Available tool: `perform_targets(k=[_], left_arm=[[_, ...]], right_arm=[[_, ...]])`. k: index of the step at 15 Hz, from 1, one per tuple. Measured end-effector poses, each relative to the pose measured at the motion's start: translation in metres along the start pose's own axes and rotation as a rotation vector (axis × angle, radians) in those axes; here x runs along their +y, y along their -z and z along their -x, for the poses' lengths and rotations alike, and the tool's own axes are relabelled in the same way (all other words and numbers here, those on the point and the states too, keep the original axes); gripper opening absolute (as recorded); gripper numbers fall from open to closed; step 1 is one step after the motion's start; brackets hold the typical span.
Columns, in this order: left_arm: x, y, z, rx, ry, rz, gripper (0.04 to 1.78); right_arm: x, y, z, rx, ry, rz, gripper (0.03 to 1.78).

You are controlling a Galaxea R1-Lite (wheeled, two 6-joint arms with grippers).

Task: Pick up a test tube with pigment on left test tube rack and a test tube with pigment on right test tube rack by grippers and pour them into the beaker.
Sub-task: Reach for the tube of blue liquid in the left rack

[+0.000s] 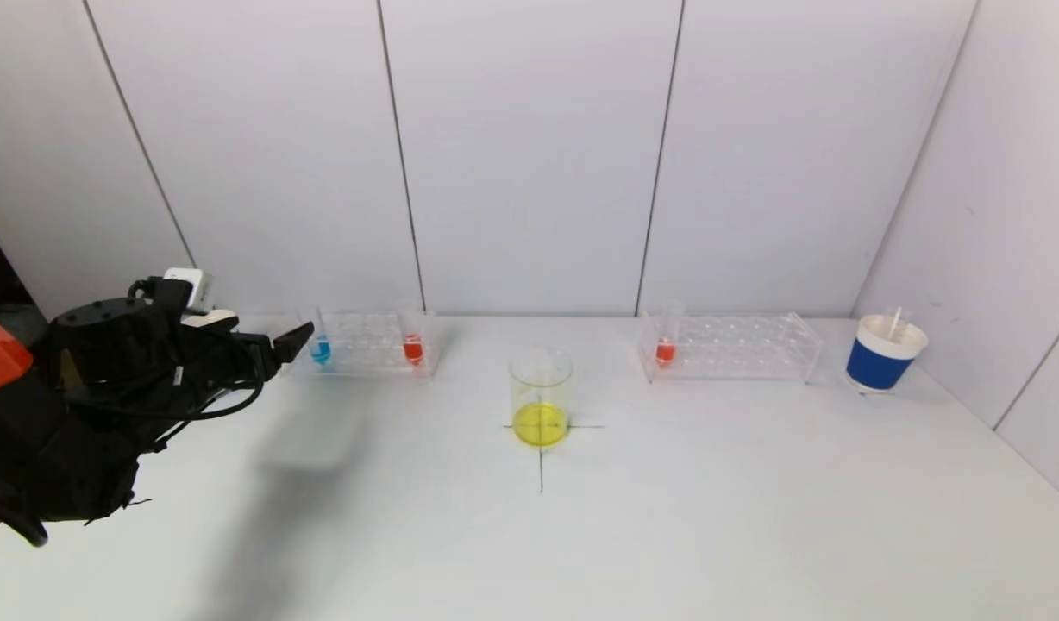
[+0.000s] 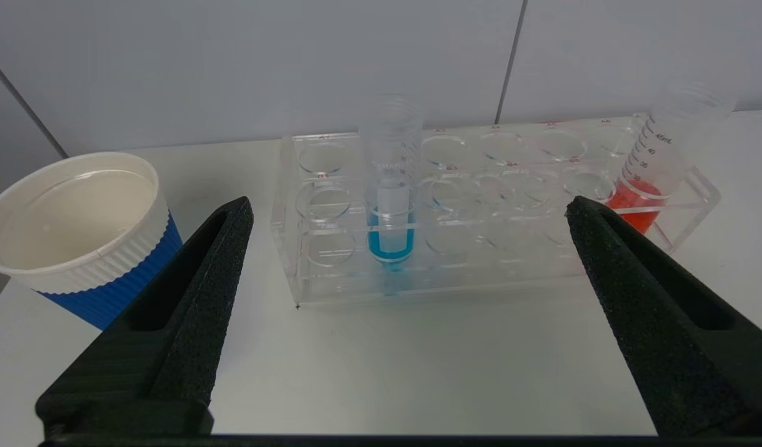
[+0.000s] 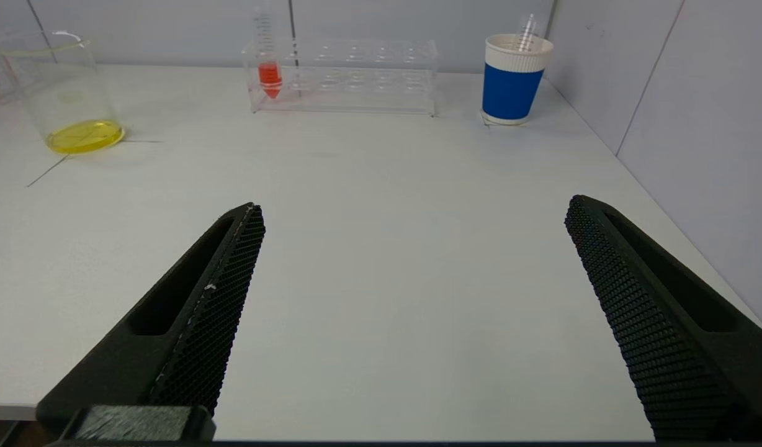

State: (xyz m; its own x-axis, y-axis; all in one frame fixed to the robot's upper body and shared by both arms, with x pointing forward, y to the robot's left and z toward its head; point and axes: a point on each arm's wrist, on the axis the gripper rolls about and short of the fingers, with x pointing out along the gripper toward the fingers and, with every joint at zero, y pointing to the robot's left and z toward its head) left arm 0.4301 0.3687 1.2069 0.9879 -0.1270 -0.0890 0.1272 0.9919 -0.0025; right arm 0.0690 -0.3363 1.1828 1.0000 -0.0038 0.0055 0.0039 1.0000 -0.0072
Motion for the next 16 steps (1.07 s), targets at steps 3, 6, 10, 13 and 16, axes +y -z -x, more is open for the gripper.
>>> perform_targets(k=[3, 6, 10, 13, 16], left_arm=[[0.004, 0.01, -0.015, 0.009, 0.009, 0.003, 1.76], [0.008, 0.016, -0.029, 0.009, 0.011, 0.003, 1.76], [0.011, 0.025, -0.043, 0.011, 0.011, 0.004, 1.76], [0.014, 0.029, -0.049, 0.012, 0.006, 0.004, 1.76], [0.015, 0.031, -0.054, 0.01, 0.003, 0.004, 1.76]], right_arm=[[0.0, 0.0, 0.0, 0.0, 0.0, 0.0, 1.76], [0.0, 0.0, 0.0, 0.0, 0.0, 0.0, 1.76], [0.0, 0.0, 0.0, 0.0, 0.0, 0.0, 1.76], [0.0, 0.0, 0.0, 0.0, 0.0, 0.0, 1.76], [0.0, 0.0, 0.0, 0.0, 0.0, 0.0, 1.76]])
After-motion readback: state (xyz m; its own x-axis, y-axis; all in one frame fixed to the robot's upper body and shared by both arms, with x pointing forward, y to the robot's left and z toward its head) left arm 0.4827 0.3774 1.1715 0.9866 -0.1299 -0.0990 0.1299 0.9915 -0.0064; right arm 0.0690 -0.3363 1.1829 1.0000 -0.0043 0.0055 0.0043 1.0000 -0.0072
